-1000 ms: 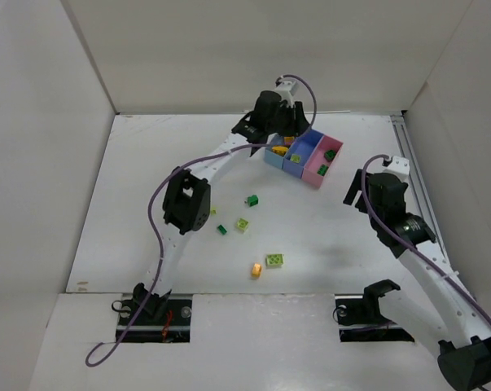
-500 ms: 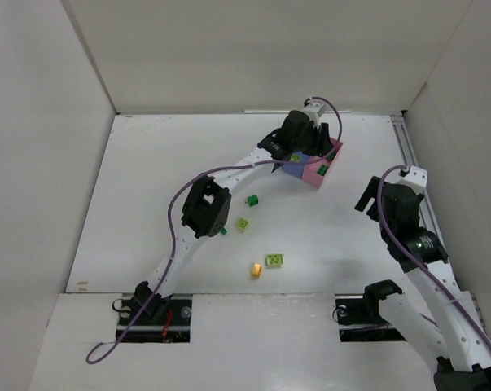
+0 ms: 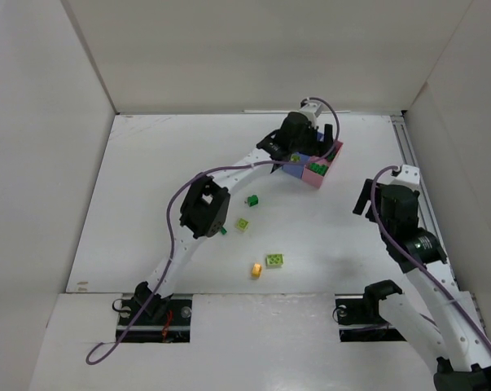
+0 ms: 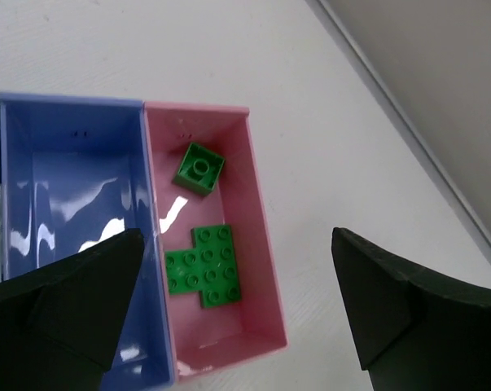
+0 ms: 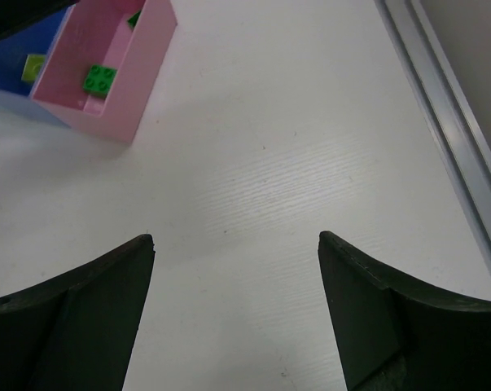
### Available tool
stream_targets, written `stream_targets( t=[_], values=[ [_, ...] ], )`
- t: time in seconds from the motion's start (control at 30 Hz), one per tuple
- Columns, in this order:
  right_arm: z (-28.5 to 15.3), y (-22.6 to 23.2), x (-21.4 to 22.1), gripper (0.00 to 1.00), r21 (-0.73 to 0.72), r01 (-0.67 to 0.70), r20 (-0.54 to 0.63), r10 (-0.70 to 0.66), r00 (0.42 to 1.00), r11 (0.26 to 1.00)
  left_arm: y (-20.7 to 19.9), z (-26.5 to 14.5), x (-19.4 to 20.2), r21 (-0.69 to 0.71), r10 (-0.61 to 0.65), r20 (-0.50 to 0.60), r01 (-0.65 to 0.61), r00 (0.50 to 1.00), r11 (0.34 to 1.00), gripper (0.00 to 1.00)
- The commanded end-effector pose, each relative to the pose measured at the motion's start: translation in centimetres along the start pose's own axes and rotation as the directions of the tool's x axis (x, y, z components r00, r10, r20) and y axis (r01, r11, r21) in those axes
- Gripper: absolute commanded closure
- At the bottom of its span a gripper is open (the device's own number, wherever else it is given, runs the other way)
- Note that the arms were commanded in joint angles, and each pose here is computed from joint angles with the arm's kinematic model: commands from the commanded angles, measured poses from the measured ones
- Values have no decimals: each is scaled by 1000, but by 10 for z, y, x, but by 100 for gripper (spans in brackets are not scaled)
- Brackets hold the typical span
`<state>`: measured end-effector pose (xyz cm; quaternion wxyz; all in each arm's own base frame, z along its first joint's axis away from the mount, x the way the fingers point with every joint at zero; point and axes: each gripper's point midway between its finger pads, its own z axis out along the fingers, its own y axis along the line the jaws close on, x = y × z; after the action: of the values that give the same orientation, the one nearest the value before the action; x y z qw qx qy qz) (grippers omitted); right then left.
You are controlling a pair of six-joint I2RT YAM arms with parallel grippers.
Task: Sort the legos into containers by color
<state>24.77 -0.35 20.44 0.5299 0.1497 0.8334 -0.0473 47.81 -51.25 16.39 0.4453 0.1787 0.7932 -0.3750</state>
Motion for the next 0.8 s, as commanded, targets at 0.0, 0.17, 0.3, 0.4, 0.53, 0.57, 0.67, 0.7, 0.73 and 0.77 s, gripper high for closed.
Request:
stream_targets(
  t=[0.0,0.17,0.3,0.4,0.53,0.57,0.67,0.7,0.73,0.77],
  values=[
    [8,24,-4,14,-144,157,26,-155,988,977,-34,-57,-71,17,56,138,-59,989,998,0],
    [11,100,1,16,-447,275,103,-256,961,851,0,-142,-97,-155,58,232,-22,971,988,0],
    [10,153,22,15,-528,430,145,-421,895,732,63,-226,-81,-345,-15,265,109,964,932,0],
    [12,204,46,15,-592,518,165,-536,828,618,103,-289,-37,-543,-43,270,188,962,819,0],
    [8,280,68,14,-684,571,237,-601,763,454,126,-345,24,-655,-166,266,304,950,691,0],
    [13,290,72,14,-693,567,235,-604,761,445,128,-360,40,-667,-195,270,330,943,668,0],
    [31,324,90,14,-720,560,215,-635,742,411,136,-389,74,-695,-281,309,418,908,586,0],
    [42,329,108,14,-727,546,174,-657,733,417,137,-396,85,-703,-300,306,427,904,569,0],
    [49,333,109,14,-713,543,156,-654,740,444,137,-401,89,-695,-321,341,467,883,546,0],
    [52,343,103,14,-715,528,151,-635,757,459,137,-405,93,-693,-332,350,481,876,538,0]
  ],
)
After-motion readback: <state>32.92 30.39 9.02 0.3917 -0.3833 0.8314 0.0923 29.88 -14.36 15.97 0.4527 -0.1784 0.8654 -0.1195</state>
